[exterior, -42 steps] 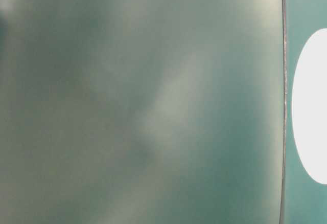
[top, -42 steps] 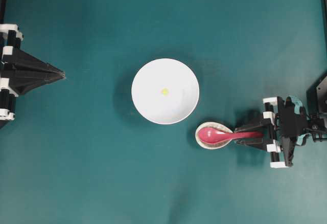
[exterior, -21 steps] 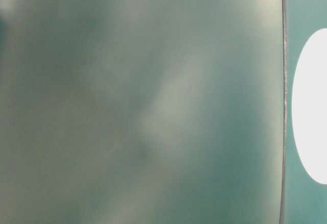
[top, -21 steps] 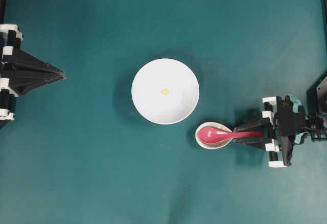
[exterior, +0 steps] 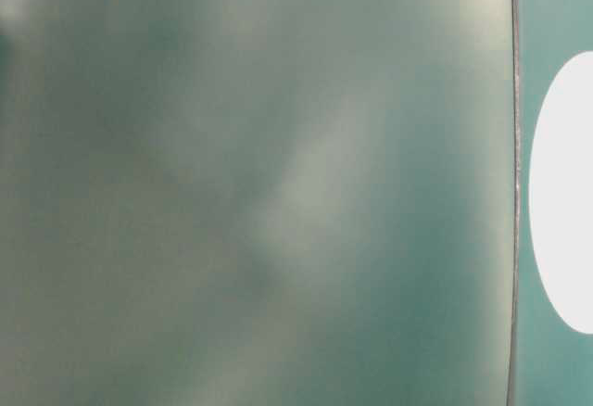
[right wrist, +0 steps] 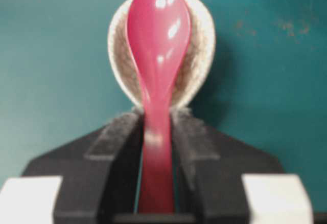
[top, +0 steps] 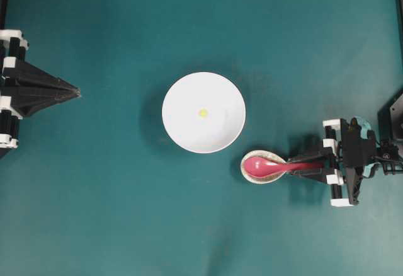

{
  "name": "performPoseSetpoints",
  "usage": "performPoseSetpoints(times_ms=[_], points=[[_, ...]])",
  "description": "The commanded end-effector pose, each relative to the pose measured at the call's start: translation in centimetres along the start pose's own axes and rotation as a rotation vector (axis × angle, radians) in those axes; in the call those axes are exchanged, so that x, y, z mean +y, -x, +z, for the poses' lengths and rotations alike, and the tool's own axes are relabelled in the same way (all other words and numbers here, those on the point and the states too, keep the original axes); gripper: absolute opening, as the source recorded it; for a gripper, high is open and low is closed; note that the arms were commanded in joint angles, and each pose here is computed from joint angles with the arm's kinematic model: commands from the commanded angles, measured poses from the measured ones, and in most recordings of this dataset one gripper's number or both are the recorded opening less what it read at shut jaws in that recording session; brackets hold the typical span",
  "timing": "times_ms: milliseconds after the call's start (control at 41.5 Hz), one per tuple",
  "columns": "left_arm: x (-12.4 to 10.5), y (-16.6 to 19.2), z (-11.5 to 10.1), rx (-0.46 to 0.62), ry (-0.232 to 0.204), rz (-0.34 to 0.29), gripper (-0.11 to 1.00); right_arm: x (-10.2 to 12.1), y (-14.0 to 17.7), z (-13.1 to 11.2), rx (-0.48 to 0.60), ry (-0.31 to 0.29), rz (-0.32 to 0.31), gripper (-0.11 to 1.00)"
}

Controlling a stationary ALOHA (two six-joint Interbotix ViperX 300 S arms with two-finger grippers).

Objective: Scoop the yellow hexagonal prism block from the bowl with a spoon using the right arm.
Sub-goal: 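Lift the spoon out of the rest and carry it over the bowl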

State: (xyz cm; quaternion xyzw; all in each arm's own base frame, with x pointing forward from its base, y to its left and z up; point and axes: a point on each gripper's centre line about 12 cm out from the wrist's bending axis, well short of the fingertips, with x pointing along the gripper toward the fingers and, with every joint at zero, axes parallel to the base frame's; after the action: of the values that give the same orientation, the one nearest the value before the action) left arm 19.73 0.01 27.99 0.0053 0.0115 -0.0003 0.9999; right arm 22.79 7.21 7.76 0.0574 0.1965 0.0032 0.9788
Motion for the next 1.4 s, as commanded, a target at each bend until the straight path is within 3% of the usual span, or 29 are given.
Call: performPoseSetpoints(times_ms=[0, 193, 434, 626, 819, 1132, 1373], points=[[0.0, -0.3, 1.0, -0.021, -0.005, 0.0, 0.02, 0.4, 0.2, 1.5, -0.05, -0.018, 0.02, 0.25], [0.0, -0.3, 1.0, -0.023, -0.005, 0.0, 0.02, 0.8, 1.1, 4.1, -0.103, -0.027, 0.051, 0.25], [0.0, -0.3, 1.0, -0.025, -0.006, 0.0, 0.02, 0.1, 2.1, 9.1, -0.144, 0.03, 0.05, 0.25], [0.0, -0.2, 1.1, -0.029, -0.006, 0.0, 0.02, -1.7, 2.9, 13.6, -0.1, 0.065, 0.03, 0.25], [0.0, -0.2, 1.2, -0.031, -0.006, 0.0, 0.02, -3.8, 3.7, 17.4, -0.036, 0.058, 0.009, 0.25], [0.0, -0.2, 1.2, -0.034, -0.003, 0.0, 0.02, -7.2, 3.3, 20.2, 0.081, 0.003, -0.049, 0.25], [0.0, -0.2, 1.2, -0.032, -0.003, 0.0, 0.02, -8.2, 1.6, 19.9, 0.176, 0.045, -0.059, 0.25]])
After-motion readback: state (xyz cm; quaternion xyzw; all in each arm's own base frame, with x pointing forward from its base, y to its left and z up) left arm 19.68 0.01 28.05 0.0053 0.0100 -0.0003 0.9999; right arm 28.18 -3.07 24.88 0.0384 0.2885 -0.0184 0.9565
